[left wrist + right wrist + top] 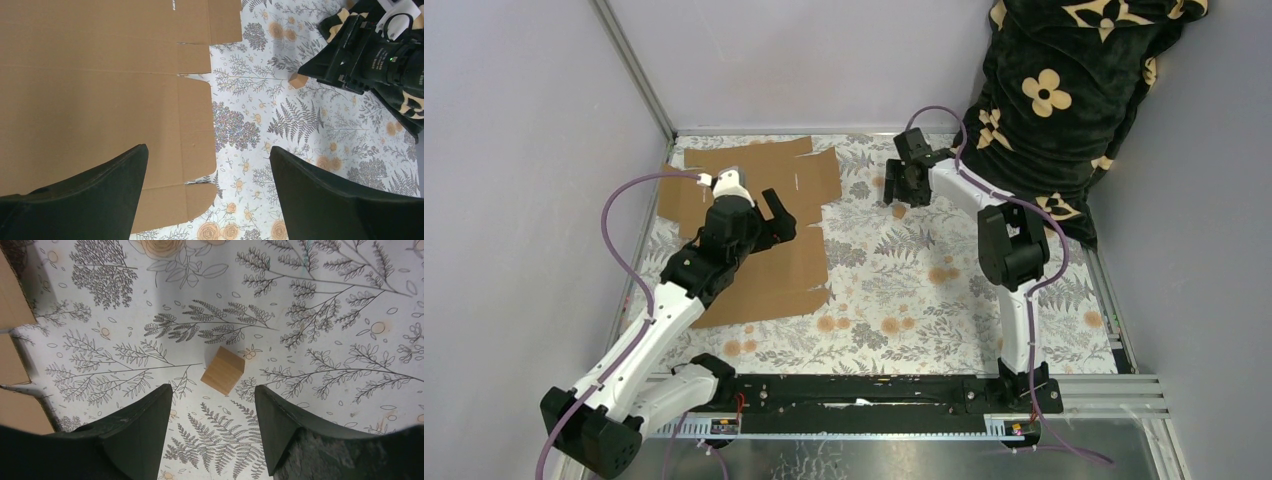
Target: Fold the paper box
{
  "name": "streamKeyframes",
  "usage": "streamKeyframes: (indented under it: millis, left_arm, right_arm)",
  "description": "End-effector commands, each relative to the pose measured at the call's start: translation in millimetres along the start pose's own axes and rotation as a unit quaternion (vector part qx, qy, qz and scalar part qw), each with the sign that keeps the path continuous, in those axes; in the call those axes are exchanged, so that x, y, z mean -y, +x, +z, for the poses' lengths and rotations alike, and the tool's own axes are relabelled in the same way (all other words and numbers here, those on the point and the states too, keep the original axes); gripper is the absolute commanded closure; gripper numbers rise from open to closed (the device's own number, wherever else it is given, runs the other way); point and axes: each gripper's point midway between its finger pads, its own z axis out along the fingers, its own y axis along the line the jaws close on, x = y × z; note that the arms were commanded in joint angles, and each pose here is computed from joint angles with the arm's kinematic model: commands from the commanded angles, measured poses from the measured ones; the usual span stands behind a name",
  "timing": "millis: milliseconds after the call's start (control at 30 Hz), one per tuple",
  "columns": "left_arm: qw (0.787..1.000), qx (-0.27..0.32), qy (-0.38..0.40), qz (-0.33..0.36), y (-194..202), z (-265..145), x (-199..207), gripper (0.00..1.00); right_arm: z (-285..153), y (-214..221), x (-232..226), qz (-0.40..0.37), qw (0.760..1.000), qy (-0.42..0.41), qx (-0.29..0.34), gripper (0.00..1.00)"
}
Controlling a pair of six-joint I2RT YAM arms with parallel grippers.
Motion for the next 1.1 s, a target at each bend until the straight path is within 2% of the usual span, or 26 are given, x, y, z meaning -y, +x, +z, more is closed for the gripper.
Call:
streamKeyframes:
  millis: [0, 600, 667, 833, 933, 1033, 1067]
  left_arm:
    - [1.0, 0.019, 0.012, -0.008, -5.1, -1.1, 4.7, 0.01]
    - [0.999, 0.032, 0.01, 0.008, -11.1, -7.1, 2.0, 0.01]
    - [0.999, 0.03, 0.011, 0.009, -10.1, -7.0, 1.9, 0.01]
    - [0.999, 0.028, 0.011, 0.01, -8.1, -6.1, 1.0, 0.01]
    - [1.0, 0.027, 0.012, 0.01, -6.1, -5.6, 0.5, 0.01]
    - [1.0, 0.026, 0.012, 0.01, -4.7, -5.6, -0.1, 0.01]
    - [1.0, 0.026, 0.012, 0.011, -4.5, -5.7, 0.0, 0.01]
  right_arm:
    - [-2.9, 1.4, -7.9, 0.003, 1.0, 0.017, 0.005, 0.31]
    - [17.4, 11.1, 2.4, 0.016, 0.998, 0.06, -0.013, 0.33]
    - [19.5, 11.7, 2.7, 0.016, 0.998, 0.061, -0.014, 0.39]
    - [21.3, 13.4, 7.9, 0.016, 0.997, 0.073, -0.012, 0.45]
    - [20.9, 14.5, 11.7, 0.012, 0.997, 0.081, -0.012, 0.58]
    - [17.1, 13.0, 16.0, 0.011, 0.996, 0.09, -0.004, 0.62]
    - [17.2, 12.7, 16.6, 0.009, 0.996, 0.09, -0.001, 0.68]
